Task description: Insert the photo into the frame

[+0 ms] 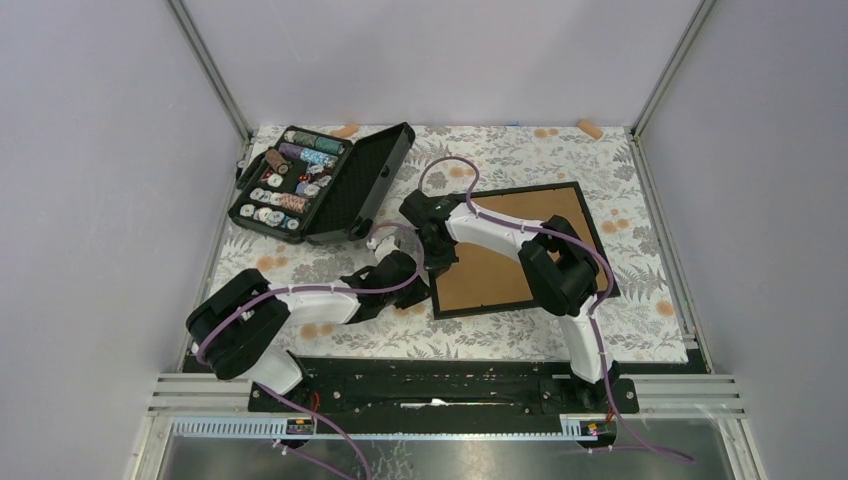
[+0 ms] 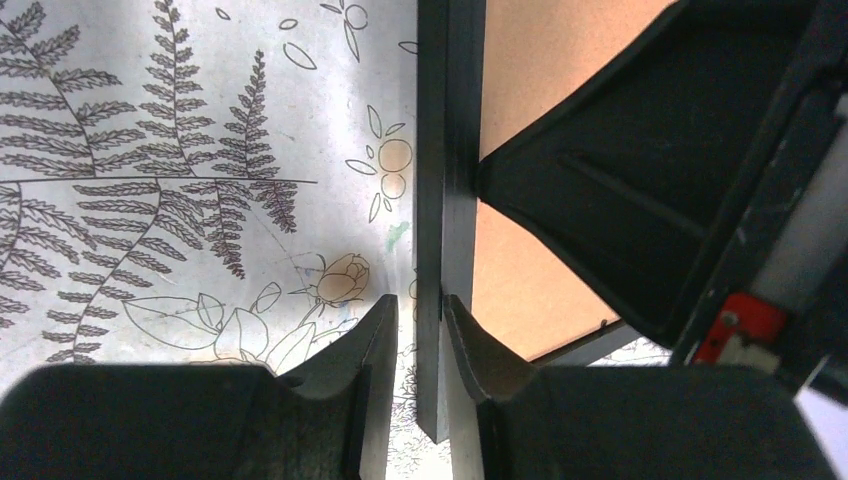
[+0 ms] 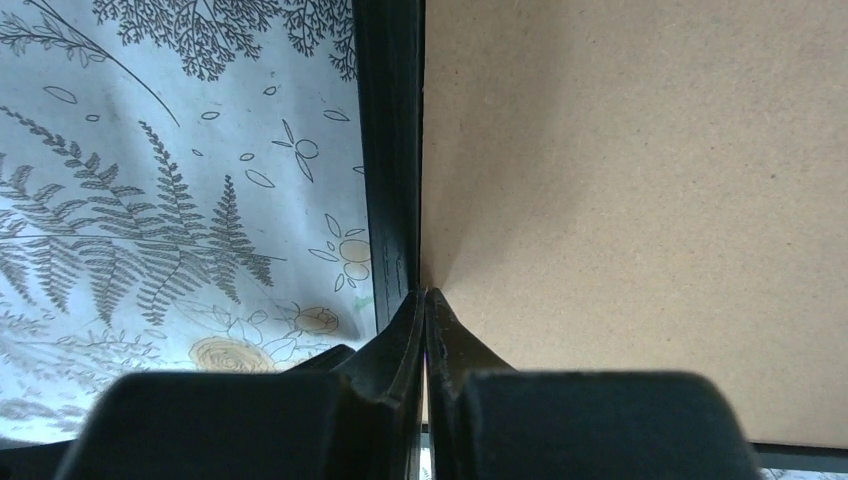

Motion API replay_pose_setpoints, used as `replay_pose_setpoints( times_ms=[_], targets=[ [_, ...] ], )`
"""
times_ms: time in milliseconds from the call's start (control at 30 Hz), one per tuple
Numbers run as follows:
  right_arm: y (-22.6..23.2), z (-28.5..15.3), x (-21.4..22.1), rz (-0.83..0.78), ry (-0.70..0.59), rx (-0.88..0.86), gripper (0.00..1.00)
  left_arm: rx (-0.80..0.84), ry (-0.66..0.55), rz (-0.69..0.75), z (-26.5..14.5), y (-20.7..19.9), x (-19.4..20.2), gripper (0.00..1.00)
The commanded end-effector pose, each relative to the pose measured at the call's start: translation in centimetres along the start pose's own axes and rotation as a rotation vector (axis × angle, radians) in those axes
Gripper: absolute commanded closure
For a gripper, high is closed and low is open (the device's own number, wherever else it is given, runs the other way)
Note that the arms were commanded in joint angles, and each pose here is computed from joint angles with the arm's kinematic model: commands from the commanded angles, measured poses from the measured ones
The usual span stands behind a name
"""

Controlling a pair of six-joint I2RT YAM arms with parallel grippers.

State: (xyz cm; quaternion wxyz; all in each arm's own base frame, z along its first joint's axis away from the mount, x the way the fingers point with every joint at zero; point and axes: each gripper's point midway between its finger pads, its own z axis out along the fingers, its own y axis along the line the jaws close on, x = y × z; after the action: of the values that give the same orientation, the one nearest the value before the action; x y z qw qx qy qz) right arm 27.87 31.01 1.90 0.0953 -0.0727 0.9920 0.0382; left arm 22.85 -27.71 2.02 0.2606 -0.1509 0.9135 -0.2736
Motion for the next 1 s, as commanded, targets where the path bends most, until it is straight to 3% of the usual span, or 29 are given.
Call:
replay_pose_setpoints(
  times_ms=[0,167,533,667,867,900,967],
  targets=[
    [-7.6,3.5,3.4,-0.129,0.088,0.392,0.96,-0.401,0.089,0.062,-0.8,11.2,3.1,0.73],
    [-9.1,4.2,3.8,-0.207,0.085,0.465,1.00,-0.304,0.051,0.074,-1.3,9.7,2.3,0.59],
    [-11.3,6.8,4.1,-0.394,0.100,0.547,1.00,-0.273,0.060,0.085,-1.2,9.0,2.4,0.56],
    [-11.1,7.7,4.8,-0.412,0.108,0.498,1.00,-0.234,0.050,0.099,-1.3,8.0,2.0,0.54],
    [-7.2,7.7,5.4,-0.391,0.153,0.279,0.99,-0.120,0.070,0.142,-1.7,5.8,2.0,0.47],
    [-7.0,6.7,5.3,-0.369,0.152,0.262,0.97,-0.089,0.061,0.147,-2.0,5.1,1.7,0.46],
    [-7.0,4.2,5.0,-0.313,0.118,0.247,0.76,-0.042,0.041,0.182,-2.7,4.0,1.0,0.44]
  ],
)
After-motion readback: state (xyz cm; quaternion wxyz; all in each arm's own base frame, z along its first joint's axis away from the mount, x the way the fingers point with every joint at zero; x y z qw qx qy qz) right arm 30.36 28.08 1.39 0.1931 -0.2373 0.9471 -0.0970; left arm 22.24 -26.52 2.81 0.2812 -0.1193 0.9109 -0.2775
